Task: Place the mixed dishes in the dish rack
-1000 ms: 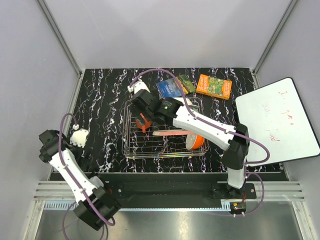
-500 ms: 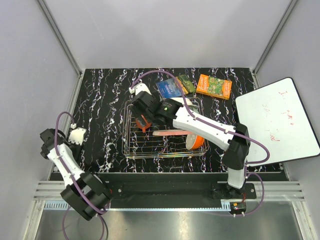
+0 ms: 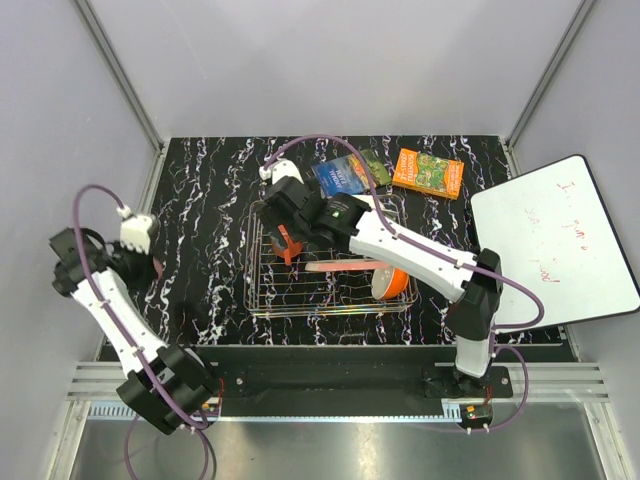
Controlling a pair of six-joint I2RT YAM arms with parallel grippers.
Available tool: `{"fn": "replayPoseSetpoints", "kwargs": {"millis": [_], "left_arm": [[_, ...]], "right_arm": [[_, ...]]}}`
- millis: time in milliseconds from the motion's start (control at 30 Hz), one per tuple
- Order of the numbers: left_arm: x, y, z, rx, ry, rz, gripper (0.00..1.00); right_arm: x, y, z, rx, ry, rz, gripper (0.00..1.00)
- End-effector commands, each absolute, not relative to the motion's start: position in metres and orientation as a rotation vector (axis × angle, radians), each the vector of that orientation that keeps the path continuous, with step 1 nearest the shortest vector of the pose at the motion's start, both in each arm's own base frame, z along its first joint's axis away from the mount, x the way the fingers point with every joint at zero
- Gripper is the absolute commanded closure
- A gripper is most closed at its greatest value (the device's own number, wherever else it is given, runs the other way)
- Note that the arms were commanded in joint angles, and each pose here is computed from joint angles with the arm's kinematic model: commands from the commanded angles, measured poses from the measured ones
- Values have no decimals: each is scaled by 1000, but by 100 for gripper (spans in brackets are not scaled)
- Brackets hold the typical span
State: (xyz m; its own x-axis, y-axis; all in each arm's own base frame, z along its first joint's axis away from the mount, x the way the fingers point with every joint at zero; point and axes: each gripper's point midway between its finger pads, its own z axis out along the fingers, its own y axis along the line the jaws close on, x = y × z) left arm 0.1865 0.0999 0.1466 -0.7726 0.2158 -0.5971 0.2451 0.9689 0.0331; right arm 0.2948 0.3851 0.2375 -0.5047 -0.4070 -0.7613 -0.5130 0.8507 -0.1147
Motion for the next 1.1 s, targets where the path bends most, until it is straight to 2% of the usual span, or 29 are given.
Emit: {"fn": "replayPoseSetpoints", "kwargs": {"millis": [0, 33, 167, 200, 333, 400, 600, 1067], "left_arm": [[220, 20, 271, 466, 1990, -428, 100], [222, -3, 310, 525, 1818, -520, 100], [213, -45, 362, 485, 1528, -845, 100], [211, -53, 367, 481, 1488, -929, 100], [208, -91, 362, 529, 1507, -1257, 100], [201, -112, 356, 579, 1517, -1378, 100], [200, -138, 350, 667, 1526, -1533, 100], [204, -150, 372, 787, 1459, -1515, 100]], "right_arm": [[279, 398, 295, -584, 2093, 443, 0], [271, 400, 310, -571, 2069, 534, 0], [235, 418, 339, -572, 1978, 1008, 0], [238, 412, 350, -525, 1919, 1091, 0], [219, 406, 377, -407, 1821, 1485, 0], [217, 406, 388, -380, 1736, 1577, 0], [224, 416, 376, -287, 1754, 1663, 0], [238, 431, 344, -237, 1831, 1688, 0]]}}
